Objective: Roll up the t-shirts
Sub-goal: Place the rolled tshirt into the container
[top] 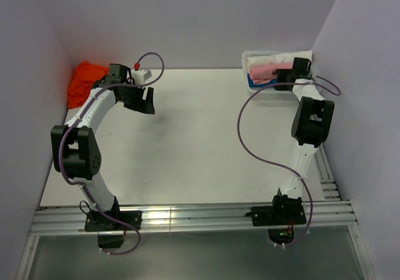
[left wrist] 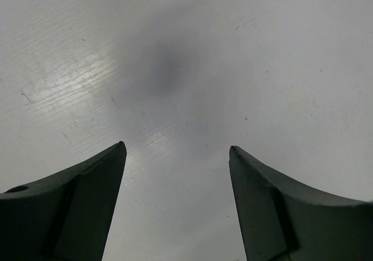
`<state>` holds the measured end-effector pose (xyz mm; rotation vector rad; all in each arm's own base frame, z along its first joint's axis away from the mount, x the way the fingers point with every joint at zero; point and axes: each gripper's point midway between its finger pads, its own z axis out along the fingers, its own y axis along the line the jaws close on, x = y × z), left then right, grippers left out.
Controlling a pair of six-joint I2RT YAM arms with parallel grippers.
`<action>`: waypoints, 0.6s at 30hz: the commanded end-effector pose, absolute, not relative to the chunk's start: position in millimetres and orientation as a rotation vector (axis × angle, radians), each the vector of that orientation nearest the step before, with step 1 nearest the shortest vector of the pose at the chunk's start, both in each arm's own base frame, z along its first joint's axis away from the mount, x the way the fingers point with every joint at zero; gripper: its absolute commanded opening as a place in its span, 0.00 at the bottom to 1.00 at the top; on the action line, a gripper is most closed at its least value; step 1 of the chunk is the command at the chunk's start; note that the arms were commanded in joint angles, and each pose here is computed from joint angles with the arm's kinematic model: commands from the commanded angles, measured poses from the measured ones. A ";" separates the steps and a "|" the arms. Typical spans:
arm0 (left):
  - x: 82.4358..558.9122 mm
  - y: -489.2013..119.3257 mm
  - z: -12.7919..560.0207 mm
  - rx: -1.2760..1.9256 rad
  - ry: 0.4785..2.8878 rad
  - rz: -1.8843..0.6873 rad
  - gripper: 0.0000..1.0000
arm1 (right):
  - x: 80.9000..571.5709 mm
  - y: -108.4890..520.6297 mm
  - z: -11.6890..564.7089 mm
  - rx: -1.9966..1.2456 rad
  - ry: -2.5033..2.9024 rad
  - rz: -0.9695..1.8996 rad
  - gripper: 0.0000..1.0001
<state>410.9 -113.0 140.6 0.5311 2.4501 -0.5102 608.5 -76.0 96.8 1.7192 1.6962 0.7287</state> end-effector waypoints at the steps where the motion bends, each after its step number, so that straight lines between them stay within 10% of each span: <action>1: 416.1 -118.7 176.7 0.529 2.355 -0.533 0.77 | 600.1 -73.0 146.9 1.633 1.694 0.763 0.56; 18: 415.8 -123.5 178.3 0.525 2.345 -0.566 0.77 | 583.1 -78.7 169.6 1.595 1.687 0.743 0.43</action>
